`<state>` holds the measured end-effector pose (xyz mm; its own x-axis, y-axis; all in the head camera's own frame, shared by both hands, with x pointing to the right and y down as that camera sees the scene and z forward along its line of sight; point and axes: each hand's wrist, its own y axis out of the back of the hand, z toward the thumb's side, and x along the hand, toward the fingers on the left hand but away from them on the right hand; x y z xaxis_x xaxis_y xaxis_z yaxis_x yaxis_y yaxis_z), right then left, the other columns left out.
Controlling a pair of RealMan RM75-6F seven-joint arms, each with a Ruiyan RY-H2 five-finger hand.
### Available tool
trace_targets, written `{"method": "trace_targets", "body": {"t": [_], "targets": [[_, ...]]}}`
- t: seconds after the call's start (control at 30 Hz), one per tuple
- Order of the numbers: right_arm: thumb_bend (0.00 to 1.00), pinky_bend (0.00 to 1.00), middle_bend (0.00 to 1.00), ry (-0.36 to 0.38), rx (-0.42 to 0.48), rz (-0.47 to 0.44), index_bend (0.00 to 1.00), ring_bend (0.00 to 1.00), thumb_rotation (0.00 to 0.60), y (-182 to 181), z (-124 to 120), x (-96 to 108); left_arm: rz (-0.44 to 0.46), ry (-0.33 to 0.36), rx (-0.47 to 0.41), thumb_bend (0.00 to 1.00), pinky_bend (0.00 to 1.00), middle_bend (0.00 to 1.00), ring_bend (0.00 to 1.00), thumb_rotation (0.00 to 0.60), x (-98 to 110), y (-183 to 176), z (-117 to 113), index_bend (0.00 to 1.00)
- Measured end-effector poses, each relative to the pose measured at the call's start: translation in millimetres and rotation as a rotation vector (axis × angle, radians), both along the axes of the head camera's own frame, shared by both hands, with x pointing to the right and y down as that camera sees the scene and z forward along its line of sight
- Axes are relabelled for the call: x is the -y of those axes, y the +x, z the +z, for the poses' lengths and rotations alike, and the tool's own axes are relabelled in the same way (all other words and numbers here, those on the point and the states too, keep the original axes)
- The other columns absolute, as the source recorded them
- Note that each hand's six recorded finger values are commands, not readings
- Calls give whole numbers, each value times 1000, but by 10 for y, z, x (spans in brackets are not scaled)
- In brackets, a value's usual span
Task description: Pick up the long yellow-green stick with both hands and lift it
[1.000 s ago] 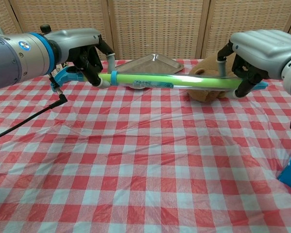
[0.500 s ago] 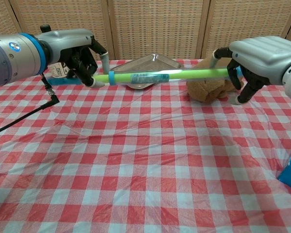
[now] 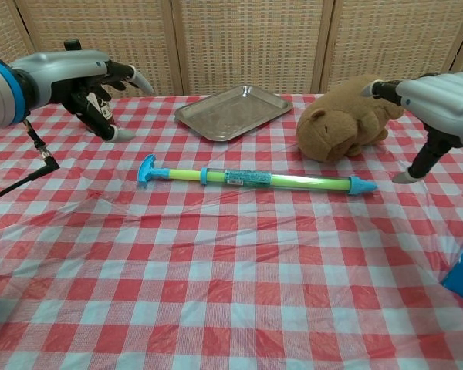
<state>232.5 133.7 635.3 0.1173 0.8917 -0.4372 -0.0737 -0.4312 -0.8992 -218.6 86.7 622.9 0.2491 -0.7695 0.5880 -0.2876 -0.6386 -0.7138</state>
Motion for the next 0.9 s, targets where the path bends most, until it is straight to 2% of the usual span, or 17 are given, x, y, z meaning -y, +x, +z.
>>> {"method": "trace_targets", "body": {"t": [0.17, 0.37, 0.53, 0.7, 0.9], "targets": [[263, 0, 43, 4, 23, 25, 34, 13, 600, 195, -22, -95, -14, 41, -18, 357, 54, 0, 7, 600, -100, -185, -109, 159], [227, 0, 0, 38, 112, 51, 17, 0, 600, 494, -129, -262, -5, 151, 2, 356, 14, 0, 0, 600, -360, -545, -317, 114], [169, 0, 0, 91, 184, 16, 0, 0, 600, 733, -302, -443, -6, 251, 92, 253, 0, 0, 0, 600, -735, -964, -483, 14], [128, 0, 0, 110, 189, -46, 0, 0, 600, 1010, -416, -695, 3, 280, 254, 225, 0, 0, 0, 600, -1180, -1389, -482, 0], [112, 0, 0, 119, 172, -68, 0, 0, 600, 1137, -486, -881, -8, 298, 357, 217, 0, 0, 0, 600, -1499, -1708, -491, 0]]}}
